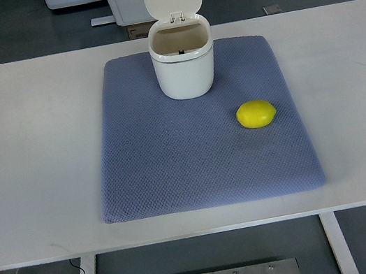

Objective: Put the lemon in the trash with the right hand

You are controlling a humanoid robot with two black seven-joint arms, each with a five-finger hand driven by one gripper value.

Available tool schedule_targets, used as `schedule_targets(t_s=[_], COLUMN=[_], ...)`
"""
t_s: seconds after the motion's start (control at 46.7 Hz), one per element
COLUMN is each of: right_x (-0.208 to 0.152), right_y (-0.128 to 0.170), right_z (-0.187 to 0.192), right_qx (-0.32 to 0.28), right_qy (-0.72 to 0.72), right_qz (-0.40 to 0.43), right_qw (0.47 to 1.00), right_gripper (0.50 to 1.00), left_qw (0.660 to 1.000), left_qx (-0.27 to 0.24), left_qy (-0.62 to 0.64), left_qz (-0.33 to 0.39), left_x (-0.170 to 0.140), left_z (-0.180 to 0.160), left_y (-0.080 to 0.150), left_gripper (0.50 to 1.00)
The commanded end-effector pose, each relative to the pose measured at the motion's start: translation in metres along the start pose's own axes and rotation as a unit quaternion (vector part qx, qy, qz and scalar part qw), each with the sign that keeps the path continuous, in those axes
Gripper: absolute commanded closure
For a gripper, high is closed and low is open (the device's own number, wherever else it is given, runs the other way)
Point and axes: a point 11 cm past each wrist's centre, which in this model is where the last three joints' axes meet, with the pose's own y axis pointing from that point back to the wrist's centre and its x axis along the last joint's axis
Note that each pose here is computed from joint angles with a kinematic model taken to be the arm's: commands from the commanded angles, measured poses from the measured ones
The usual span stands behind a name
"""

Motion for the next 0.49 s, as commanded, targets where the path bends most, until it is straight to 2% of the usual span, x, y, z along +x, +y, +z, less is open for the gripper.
schedule_targets(t_s=[0.0, 0.129, 0.257, 0.471], right_x=[-0.007, -0.016, -0.018, -0.037], right_y=[0.0, 0.001, 0.003, 0.01], right_z=[0.002, 0.007, 0.021, 0.024], right_qx=[0.0, -0.001, -0.03, -0.041], right_qy=[0.0, 0.041, 0.118, 0.154], right_qz=[-0.018, -0.038, -0.046, -0.088], right_qw=[1.0, 0.998, 0.992, 0.983], right_gripper=[0.5, 0.5, 0.5, 0.5], left_qw=[1.0, 1.0, 1.0, 1.0], left_qx=[0.0, 0.0, 0.0, 0.0], left_qy=[0.0, 0.0, 0.0, 0.0], left_qz=[0.0, 0.0, 0.0, 0.0], left_x=[0.0, 0.0, 0.0, 0.0], left_z=[0.0, 0.0, 0.0, 0.0], left_y=[0.0, 0.0, 0.0, 0.0], left_gripper=[0.5, 0.5, 0.5, 0.5])
